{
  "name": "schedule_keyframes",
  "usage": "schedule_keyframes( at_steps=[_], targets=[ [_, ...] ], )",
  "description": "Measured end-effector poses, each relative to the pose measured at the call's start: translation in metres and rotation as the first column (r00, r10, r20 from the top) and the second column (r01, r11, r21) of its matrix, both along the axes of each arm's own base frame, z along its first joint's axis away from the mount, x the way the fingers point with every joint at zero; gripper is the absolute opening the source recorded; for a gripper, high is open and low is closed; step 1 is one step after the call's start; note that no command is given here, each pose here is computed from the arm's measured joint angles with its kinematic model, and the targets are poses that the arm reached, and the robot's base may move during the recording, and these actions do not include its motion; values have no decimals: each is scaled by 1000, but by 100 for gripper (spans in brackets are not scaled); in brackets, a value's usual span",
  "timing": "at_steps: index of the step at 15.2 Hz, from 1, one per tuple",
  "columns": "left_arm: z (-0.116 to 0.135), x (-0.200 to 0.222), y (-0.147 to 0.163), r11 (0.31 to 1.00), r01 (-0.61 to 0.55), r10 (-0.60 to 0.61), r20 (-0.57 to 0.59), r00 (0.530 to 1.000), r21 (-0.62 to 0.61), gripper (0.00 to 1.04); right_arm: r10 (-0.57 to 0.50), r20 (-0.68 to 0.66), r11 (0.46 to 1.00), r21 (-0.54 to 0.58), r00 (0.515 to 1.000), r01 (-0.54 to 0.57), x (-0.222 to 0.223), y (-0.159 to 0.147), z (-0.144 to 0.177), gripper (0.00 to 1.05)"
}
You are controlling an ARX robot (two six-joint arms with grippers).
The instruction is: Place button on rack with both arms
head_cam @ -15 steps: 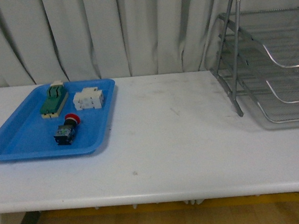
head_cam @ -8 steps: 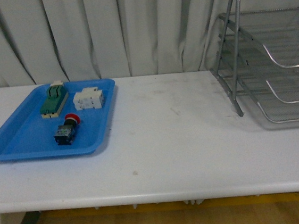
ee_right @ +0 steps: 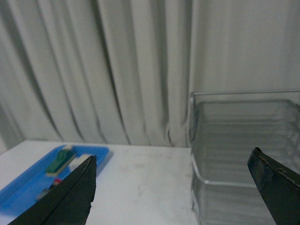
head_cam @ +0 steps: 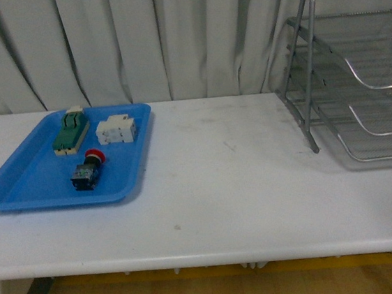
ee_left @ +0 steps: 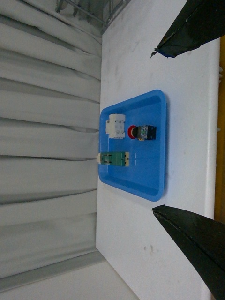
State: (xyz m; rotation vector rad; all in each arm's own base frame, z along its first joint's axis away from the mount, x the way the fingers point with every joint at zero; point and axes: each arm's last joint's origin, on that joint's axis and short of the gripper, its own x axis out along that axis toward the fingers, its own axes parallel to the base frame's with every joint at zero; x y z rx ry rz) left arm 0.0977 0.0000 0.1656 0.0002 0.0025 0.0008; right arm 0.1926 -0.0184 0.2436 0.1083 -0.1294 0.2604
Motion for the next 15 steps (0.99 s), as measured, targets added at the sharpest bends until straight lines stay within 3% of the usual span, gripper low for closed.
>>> schedule_keyframes(
  at_steps=[4, 9, 12, 13, 15],
  targets=[
    [0, 0, 0, 1000, 0, 0, 0, 1000, 0, 98, -139, -79, 947, 280, 987, 156, 105, -62, 23, 98],
    [0, 0, 0, 1000, 0, 0, 0, 1000, 0, 98, -138, -130, 864, 469, 982, 183, 120, -91, 9, 98],
    [0, 0, 0, 1000, 0, 0, 0, 1000, 0, 98, 59, -107, 691, 722, 993, 37, 113, -101, -36, 98],
    [0, 0, 0, 1000, 0, 0, 0, 1000, 0, 98, 119, -127, 593, 805, 985, 32, 113, -102, -54, 98],
    [0, 0, 0, 1000, 0, 0, 0, 1000, 0, 98, 167, -229, 375, 914, 959, 153, 117, -112, -92, 98]
  ],
)
